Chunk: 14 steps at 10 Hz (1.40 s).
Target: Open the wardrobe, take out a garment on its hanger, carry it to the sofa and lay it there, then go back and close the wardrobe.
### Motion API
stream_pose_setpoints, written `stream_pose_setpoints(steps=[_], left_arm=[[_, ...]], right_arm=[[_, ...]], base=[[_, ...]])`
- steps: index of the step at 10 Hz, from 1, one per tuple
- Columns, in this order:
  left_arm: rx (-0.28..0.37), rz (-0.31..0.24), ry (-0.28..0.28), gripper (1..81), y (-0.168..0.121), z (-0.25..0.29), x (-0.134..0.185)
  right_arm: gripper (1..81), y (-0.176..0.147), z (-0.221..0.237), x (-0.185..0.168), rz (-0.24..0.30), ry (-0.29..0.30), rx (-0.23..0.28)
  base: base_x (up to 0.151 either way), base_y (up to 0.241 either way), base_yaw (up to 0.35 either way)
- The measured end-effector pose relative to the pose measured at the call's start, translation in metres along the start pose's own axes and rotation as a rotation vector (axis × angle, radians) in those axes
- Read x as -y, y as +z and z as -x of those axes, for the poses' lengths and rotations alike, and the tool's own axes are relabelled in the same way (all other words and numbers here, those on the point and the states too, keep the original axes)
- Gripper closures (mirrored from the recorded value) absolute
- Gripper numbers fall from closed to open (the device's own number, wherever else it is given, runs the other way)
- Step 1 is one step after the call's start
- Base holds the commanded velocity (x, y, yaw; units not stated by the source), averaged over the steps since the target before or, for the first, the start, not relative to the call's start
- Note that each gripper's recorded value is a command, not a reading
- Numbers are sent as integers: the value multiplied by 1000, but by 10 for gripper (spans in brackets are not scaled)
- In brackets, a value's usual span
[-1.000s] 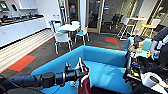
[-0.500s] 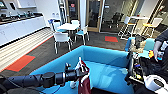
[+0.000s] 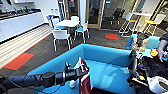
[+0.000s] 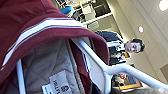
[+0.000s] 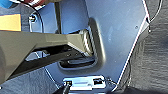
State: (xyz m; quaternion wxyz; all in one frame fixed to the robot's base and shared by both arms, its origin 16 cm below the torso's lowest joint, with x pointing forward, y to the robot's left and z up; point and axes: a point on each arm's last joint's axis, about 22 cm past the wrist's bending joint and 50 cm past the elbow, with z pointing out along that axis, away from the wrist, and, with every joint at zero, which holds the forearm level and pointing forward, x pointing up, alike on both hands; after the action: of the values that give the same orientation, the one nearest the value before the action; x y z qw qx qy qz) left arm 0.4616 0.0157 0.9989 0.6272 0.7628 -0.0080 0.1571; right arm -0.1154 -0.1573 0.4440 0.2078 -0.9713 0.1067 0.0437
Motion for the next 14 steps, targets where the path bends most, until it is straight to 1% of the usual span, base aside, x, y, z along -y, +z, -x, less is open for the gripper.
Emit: stream_pose_setpoints(steps=[6, 8, 9, 10, 12, 14], left_arm=[[0, 1, 2, 811, 0, -1, -1], [9, 19, 12, 811, 10, 1, -10], [19, 37, 24, 811, 19, 0, -19], [21, 45, 35, 811, 27, -9, -22], [-24, 22, 51, 811, 41, -49, -16], [-79, 11, 83, 811, 43, -97, -31]], right_arm=[[10, 1, -1, 1, -2, -2, -1], [10, 1, 0, 2, -1, -2, 1], [10, 1, -1, 2, -1, -3, 0], [10, 1, -2, 2, -2, -3, -1], [10, 1, -1, 3, -2, -3, 0], [10, 2, -5, 4, -4, -5, -4]], base=[[0, 0, 0], [0, 0, 0], [0, 0, 0], [0, 0, 0], [0, 0, 0], [0, 0, 0]])
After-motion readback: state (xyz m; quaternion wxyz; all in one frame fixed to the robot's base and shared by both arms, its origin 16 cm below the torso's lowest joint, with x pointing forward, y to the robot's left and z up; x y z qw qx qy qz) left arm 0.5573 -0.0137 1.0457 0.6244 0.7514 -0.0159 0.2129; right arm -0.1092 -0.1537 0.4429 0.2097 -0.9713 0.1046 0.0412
